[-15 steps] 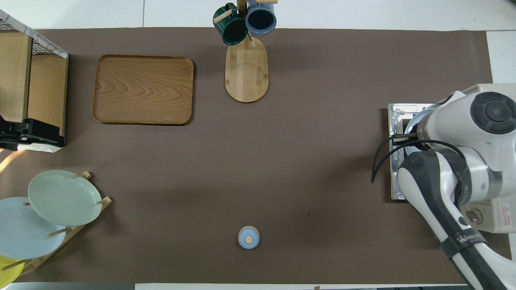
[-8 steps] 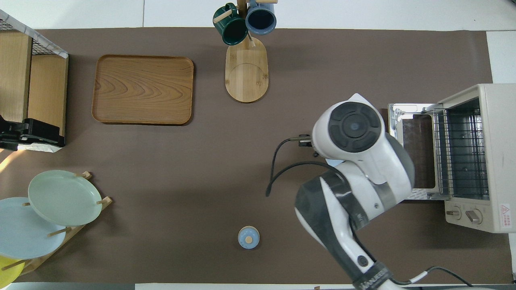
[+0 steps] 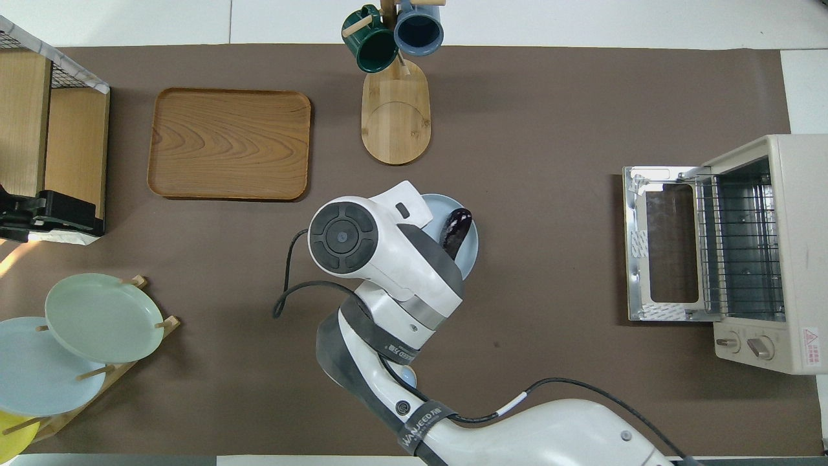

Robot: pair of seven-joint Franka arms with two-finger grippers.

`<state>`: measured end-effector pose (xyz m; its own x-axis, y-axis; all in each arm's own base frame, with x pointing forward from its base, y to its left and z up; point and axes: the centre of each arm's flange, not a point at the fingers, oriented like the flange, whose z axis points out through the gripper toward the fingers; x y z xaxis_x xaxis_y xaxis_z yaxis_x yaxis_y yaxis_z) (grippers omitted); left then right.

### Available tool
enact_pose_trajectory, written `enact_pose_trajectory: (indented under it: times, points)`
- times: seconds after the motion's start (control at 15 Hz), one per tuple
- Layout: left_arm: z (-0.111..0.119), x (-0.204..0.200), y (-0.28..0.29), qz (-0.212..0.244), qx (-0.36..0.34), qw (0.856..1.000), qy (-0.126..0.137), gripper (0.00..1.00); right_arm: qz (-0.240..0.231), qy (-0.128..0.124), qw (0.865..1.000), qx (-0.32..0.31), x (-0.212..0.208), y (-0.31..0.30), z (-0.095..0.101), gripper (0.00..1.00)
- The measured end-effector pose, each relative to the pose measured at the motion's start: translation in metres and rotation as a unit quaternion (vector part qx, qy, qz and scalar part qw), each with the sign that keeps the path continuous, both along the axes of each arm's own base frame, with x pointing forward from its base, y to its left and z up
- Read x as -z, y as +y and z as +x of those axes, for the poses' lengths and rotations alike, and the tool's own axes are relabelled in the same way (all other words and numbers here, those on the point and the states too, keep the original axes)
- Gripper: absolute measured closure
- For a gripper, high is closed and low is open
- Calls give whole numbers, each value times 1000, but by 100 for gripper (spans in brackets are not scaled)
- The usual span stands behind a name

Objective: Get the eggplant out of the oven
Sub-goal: 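Pull the eggplant out and lower it onto the pale blue plate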

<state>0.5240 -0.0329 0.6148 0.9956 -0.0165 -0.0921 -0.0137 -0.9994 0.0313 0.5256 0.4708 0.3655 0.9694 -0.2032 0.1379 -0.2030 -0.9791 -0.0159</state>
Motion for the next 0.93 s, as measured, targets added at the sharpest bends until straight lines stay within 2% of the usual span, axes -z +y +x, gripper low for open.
enact_pose_trajectory:
  times: [0.33,0.47,0.67,0.8,0.93]
  points:
    - [0,0,-1,0,1,1000,0,0,28,-19,999,10,-5,2,13,96]
    - [0,0,-5,0,5,1000,0,0,47,-36,998,5,-13,9,13,76]
    - [-1,0,-8,0,7,1000,0,0,50,-40,998,1,-21,12,11,45]
    - [-1,0,-8,0,7,1000,0,0,21,-28,999,-9,-28,-10,22,45]
    - [-1,0,-8,0,7,1000,0,0,-13,-2,1000,-7,-44,-57,42,65]
